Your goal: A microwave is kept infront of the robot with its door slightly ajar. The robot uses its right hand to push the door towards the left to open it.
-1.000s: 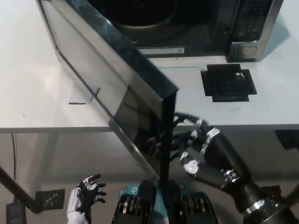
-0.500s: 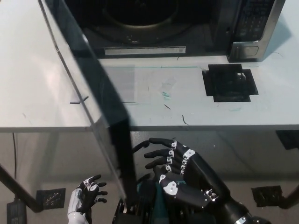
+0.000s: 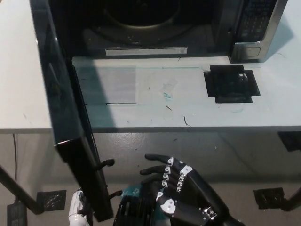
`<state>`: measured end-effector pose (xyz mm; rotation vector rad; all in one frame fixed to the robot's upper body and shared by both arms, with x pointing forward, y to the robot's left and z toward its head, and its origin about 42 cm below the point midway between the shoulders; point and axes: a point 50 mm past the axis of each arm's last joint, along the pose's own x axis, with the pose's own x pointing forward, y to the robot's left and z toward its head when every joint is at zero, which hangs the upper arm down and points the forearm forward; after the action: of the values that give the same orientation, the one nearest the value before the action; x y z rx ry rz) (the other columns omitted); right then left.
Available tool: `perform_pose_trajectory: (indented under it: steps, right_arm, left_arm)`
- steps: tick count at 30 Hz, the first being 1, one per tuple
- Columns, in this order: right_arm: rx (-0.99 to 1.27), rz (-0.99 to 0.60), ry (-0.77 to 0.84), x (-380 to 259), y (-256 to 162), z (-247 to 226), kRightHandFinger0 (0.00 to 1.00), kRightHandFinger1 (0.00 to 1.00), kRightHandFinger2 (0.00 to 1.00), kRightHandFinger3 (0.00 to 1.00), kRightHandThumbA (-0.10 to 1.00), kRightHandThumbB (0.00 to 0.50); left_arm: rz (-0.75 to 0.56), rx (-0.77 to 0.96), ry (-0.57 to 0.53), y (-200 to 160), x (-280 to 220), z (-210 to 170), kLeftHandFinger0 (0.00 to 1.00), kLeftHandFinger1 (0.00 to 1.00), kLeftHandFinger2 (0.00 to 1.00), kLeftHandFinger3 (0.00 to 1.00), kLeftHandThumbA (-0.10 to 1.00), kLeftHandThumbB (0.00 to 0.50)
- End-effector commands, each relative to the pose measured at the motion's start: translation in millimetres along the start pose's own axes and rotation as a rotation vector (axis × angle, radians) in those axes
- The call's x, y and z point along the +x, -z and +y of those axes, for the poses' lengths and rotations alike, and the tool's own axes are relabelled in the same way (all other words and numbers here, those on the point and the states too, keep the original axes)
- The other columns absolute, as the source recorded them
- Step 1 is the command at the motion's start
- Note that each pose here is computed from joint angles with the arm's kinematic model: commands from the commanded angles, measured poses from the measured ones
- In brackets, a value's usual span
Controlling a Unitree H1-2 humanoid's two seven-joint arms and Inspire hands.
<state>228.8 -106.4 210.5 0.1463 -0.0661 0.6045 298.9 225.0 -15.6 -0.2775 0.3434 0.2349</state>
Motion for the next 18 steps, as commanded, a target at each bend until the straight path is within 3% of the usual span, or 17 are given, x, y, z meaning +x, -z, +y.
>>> perform_pose_trajectory:
  steps: [1,5,7,9,11,13,14,15,18]
  right_arm:
    - [0.002,-0.047,-0.004,-10,-13,-3,0.5,0.62,0.7,0.84,0.41,0.069]
    - [-0.042,-0.057,0.165,-30,-14,-53,0.5,0.63,0.71,0.87,0.45,0.055]
    - [-0.042,-0.05,0.296,-41,-12,-80,0.53,0.65,0.7,0.87,0.41,0.055]
    - [-0.104,-0.009,0.439,-54,-11,-104,0.49,0.64,0.7,0.87,0.43,0.088]
    - [-0.105,-0.001,0.517,-63,-7,-121,0.5,0.62,0.69,0.85,0.39,0.07]
    - [-0.097,0.024,0.592,-73,0,-139,0.47,0.6,0.67,0.84,0.35,0.088]
    - [-0.097,0.035,0.621,-79,5,-149,0.48,0.59,0.67,0.83,0.31,0.067]
    - [-0.097,0.065,0.701,-90,17,-167,0.47,0.57,0.63,0.82,0.27,0.086]
    - [-0.083,0.102,0.784,-99,30,-180,0.42,0.55,0.62,0.78,0.3,0.101]
  left_arm:
    - [-0.059,-0.011,0.011,-14,6,-9,0.29,0.34,0.45,0.55,0.2,0.027]
    - [-0.064,-0.011,0.018,-14,6,-9,0.3,0.35,0.45,0.55,0.2,0.023]
    - [-0.062,-0.006,0.016,-14,7,-9,0.29,0.34,0.44,0.56,0.21,0.032]
    - [-0.063,-0.01,0.014,-13,7,-8,0.3,0.34,0.42,0.55,0.21,0.034]
    - [-0.064,0.003,0.014,-14,7,-8,0.31,0.34,0.42,0.55,0.21,0.024]
    - [-0.068,0.006,0.013,-14,7,-9,0.3,0.34,0.42,0.54,0.21,0.033]
    - [-0.068,0.007,0.013,-14,7,-9,0.29,0.33,0.42,0.55,0.21,0.031]
    - [-0.064,0.002,0.011,-14,7,-9,0.29,0.33,0.41,0.55,0.21,0.029]
    - [-0.065,0.003,0.012,-13,8,-10,0.29,0.33,0.41,0.56,0.22,0.035]
